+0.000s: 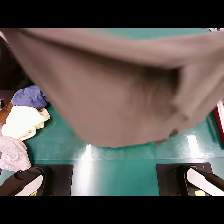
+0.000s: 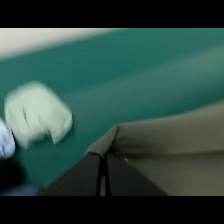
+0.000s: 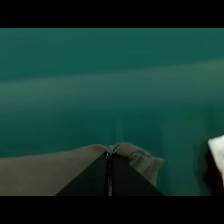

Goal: Fold the shirts.

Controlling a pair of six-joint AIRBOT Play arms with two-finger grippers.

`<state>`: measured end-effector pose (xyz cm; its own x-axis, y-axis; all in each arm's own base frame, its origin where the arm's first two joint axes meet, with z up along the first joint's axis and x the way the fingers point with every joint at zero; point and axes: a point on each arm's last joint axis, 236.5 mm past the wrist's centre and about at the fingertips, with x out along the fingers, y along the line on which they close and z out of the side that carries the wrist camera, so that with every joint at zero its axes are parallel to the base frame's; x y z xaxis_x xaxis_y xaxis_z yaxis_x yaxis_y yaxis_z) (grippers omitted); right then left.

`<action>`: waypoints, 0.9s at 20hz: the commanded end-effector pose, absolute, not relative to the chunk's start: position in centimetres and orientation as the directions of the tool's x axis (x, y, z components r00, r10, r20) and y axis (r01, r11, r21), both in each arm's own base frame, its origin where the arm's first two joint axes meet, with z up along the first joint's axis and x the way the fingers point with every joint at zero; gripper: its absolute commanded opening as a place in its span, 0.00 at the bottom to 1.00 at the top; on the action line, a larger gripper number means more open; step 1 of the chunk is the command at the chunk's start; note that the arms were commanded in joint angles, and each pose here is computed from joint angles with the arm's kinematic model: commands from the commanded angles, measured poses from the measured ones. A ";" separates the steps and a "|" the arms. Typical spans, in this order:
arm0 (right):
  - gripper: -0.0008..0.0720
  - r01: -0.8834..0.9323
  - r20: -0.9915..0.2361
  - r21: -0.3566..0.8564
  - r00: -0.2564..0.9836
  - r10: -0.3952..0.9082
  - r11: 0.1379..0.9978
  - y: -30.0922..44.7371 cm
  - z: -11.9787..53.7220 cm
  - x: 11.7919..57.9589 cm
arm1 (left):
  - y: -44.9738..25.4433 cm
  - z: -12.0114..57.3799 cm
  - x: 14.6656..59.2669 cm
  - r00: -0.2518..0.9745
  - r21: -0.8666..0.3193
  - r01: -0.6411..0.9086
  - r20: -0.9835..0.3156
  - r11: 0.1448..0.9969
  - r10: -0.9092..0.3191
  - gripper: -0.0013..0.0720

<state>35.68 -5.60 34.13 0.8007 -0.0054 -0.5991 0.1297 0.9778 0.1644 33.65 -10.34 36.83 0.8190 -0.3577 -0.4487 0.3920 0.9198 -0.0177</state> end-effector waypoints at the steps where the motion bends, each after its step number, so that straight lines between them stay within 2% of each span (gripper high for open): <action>1: 0.03 0.141 -0.870 0.214 0.477 0.123 0.966 -3.8 20.7 37.7 | -10.6 22.8 37.3 0.590 -0.110 0.361 -0.742 0.926 -0.318 0.05; 3: 0.03 0.132 -0.900 0.228 0.407 0.158 0.965 -2.6 15.4 40.3 | -10.9 17.1 40.4 0.524 -0.138 0.333 -0.795 0.933 -0.305 0.05; 6: 0.03 0.125 -0.881 0.243 0.443 0.165 0.962 -1.4 10.1 44.9 | -11.3 11.5 45.0 0.500 -0.158 0.298 -0.814 0.941 -0.295 0.05; 9: 0.04 0.117 -0.854 0.247 0.495 0.160 0.962 -0.6 7.5 47.9 | -11.6 7.7 47.2 0.473 -0.191 0.248 -0.832 0.950 -0.291 0.07; 10: 0.07 0.119 -0.847 0.250 0.507 0.157 0.961 -0.7 7.3 48.5 | -11.5 7.2 47.4 0.468 -0.185 0.246 -0.837 0.952 -0.284 0.43; 11: 0.34 0.121 -0.843 0.250 0.516 0.154 0.961 -0.8 7.2 48.9 | -11.2 7.1 47.4 0.468 -0.175 0.239 -0.841 0.955 -0.271 0.76; 12: 0.65 0.126 -0.840 0.250 0.522 0.150 0.960 -1.1 7.3 49.0 | -10.6 7.2 47.4 0.471 -0.155 0.229 -0.846 0.961 -0.249 0.79; 13: 0.65 0.134 -0.840 0.249 0.523 0.145 0.959 -1.6 7.7 48.9 | -10.0 7.4 47.1 0.460 -0.126 0.232 -0.859 0.965 -0.223 0.79; 15: 0.65 0.141 -0.843 0.248 0.518 0.142 0.958 -2.3 9.1 48.2 | -8.8 7.7 45.4 0.397 -0.080 0.239 -0.901 0.968 -0.172 0.68; 16: 0.61 0.146 -0.845 0.247 0.516 0.140 0.958 -2.7 10.0 47.4 | -8.4 7.6 44.2 0.359 -0.078 0.241 -0.919 0.967 -0.164 0.67; 18: 0.61 0.122 -0.842 0.235 0.522 0.139 0.964 -2.7 11.6 46.2 | -8.1 6.8 41.9 0.287 -0.135 0.220 -0.938 0.966 -0.196 0.67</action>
